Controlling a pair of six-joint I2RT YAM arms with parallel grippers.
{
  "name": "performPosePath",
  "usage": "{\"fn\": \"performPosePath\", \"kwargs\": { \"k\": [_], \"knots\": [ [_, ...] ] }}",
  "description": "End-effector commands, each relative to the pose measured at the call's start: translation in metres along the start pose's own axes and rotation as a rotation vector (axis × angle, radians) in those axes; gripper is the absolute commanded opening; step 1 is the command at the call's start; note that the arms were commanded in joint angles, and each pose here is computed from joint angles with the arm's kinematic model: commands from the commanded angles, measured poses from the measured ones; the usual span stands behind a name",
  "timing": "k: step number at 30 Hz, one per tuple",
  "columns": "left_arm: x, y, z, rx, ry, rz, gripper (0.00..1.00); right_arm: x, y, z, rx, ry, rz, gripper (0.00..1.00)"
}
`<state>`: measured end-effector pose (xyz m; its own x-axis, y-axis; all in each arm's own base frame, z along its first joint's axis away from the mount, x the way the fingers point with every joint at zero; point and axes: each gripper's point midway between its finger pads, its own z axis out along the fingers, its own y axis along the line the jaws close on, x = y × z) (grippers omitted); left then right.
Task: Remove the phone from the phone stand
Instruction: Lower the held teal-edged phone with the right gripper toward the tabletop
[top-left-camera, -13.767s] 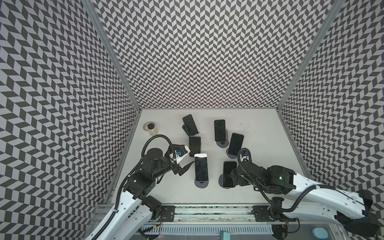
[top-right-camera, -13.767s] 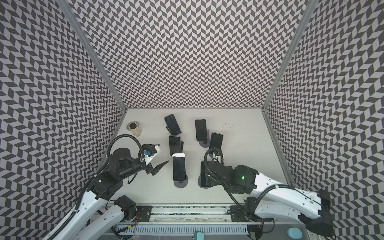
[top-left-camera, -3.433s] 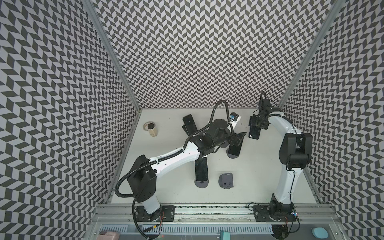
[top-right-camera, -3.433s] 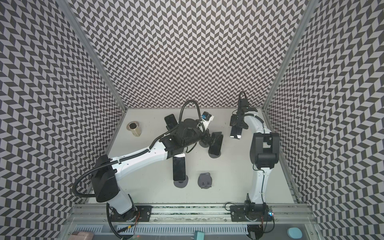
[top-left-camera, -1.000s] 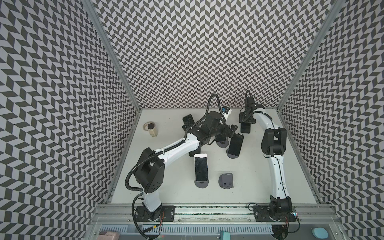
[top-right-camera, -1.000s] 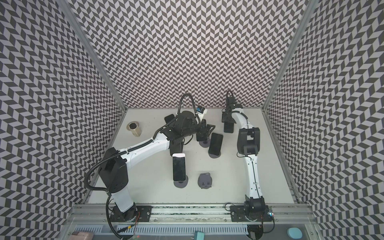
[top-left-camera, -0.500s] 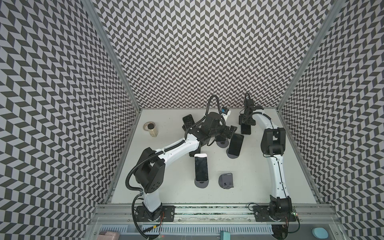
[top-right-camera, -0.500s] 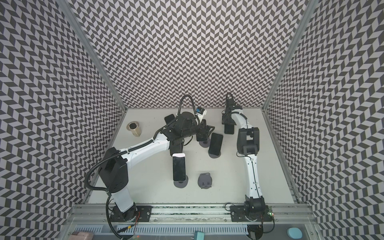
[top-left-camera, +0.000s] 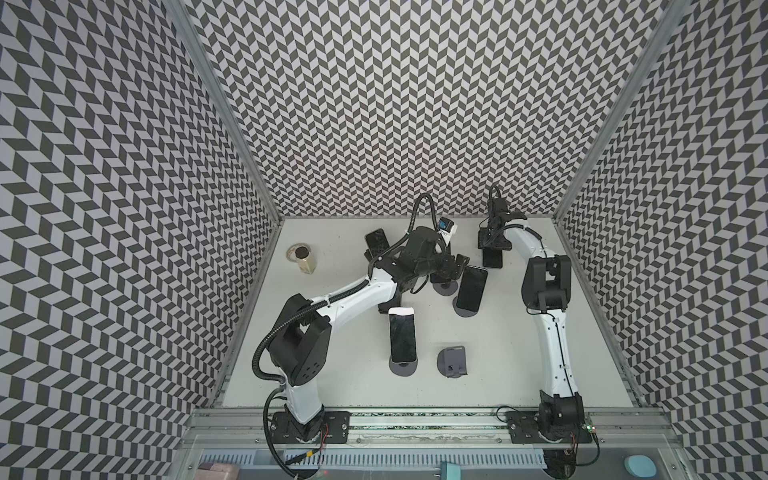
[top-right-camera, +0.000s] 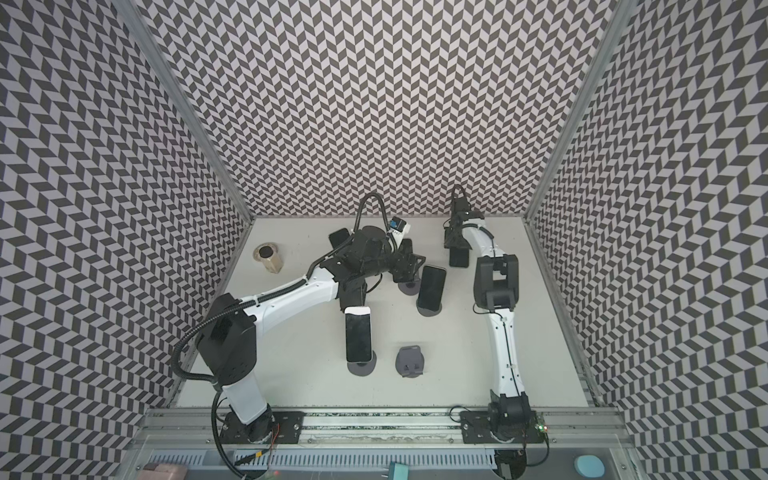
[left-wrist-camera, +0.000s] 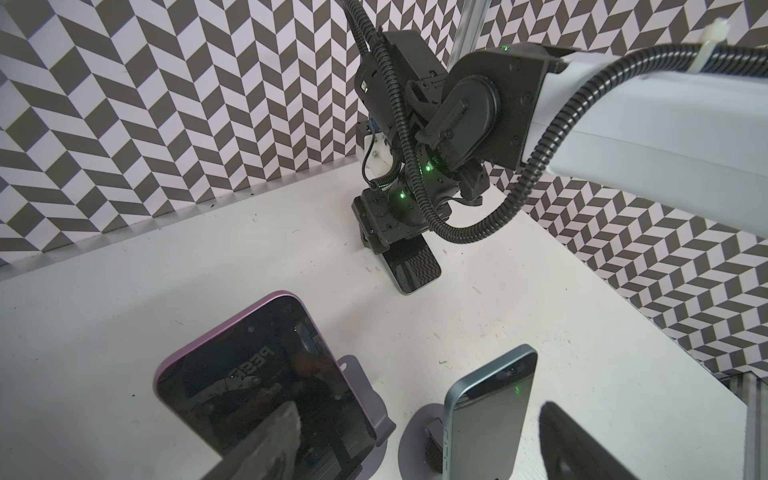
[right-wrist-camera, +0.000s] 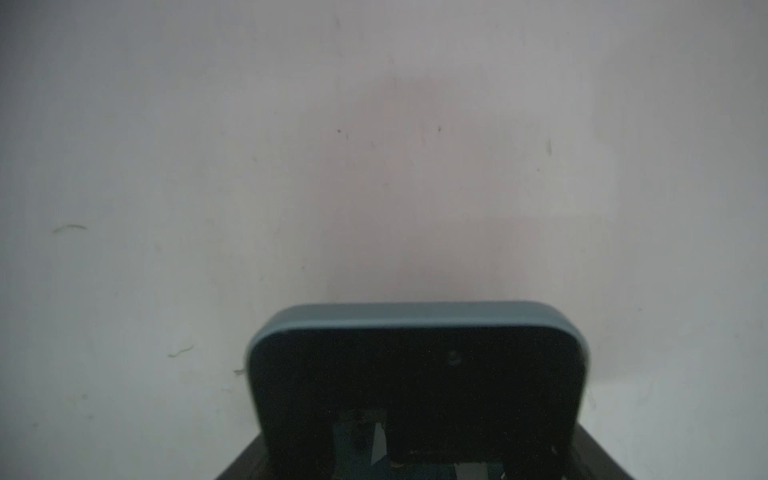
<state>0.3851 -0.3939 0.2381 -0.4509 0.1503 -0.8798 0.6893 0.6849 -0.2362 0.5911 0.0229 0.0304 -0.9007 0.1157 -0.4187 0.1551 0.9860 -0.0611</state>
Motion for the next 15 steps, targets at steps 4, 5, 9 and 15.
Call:
{"fn": "performPosePath", "kwargs": {
  "k": [4, 5, 9, 15],
  "knots": [
    [-0.007, 0.001, -0.007, 0.015, -0.012, -0.015, 0.9, 0.042, -0.016, 0.035, 0.096, 0.117, -0.033, 0.58],
    [-0.007, 0.001, -0.007, 0.014, -0.012, -0.015, 0.9, 0.044, -0.017, 0.036, 0.096, 0.121, -0.034, 0.58],
    [-0.006, 0.003, -0.007, 0.01, -0.009, -0.019, 0.9, 0.048, -0.017, 0.04, 0.101, 0.134, -0.038, 0.59],
    [-0.007, 0.003, -0.007, 0.011, -0.011, -0.022, 0.9, 0.056, -0.015, 0.045, 0.086, 0.16, -0.037, 0.62]
  ]
}}
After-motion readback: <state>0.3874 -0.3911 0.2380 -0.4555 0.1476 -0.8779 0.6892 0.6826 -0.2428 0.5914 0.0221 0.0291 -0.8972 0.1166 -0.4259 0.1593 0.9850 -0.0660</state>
